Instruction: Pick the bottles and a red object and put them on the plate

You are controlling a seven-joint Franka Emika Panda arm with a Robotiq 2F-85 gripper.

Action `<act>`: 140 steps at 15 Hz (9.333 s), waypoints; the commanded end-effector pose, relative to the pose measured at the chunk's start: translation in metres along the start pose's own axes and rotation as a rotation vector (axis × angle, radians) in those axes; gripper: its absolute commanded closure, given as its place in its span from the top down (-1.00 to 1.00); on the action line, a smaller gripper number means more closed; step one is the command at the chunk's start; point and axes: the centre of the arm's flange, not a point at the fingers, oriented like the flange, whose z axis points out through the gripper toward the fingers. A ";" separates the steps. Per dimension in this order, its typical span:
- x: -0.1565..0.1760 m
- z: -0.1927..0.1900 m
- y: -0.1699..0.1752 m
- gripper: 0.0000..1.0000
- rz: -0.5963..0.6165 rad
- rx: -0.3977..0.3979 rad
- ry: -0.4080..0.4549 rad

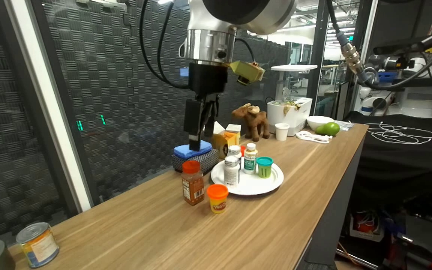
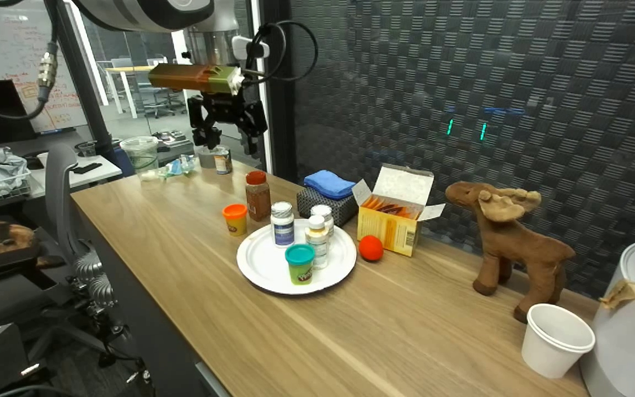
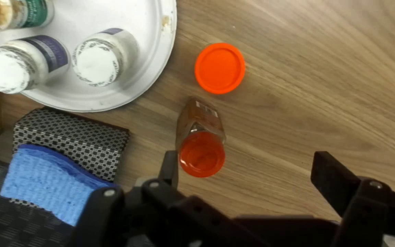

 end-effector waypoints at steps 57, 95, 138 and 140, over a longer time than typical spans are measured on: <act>0.041 0.050 0.026 -0.50 -0.031 -0.106 0.001; -0.126 0.017 0.103 -0.50 0.254 -0.029 0.060; -0.085 0.008 0.051 1.00 0.187 -0.087 -0.125; -0.084 0.008 0.042 1.00 0.182 -0.083 -0.138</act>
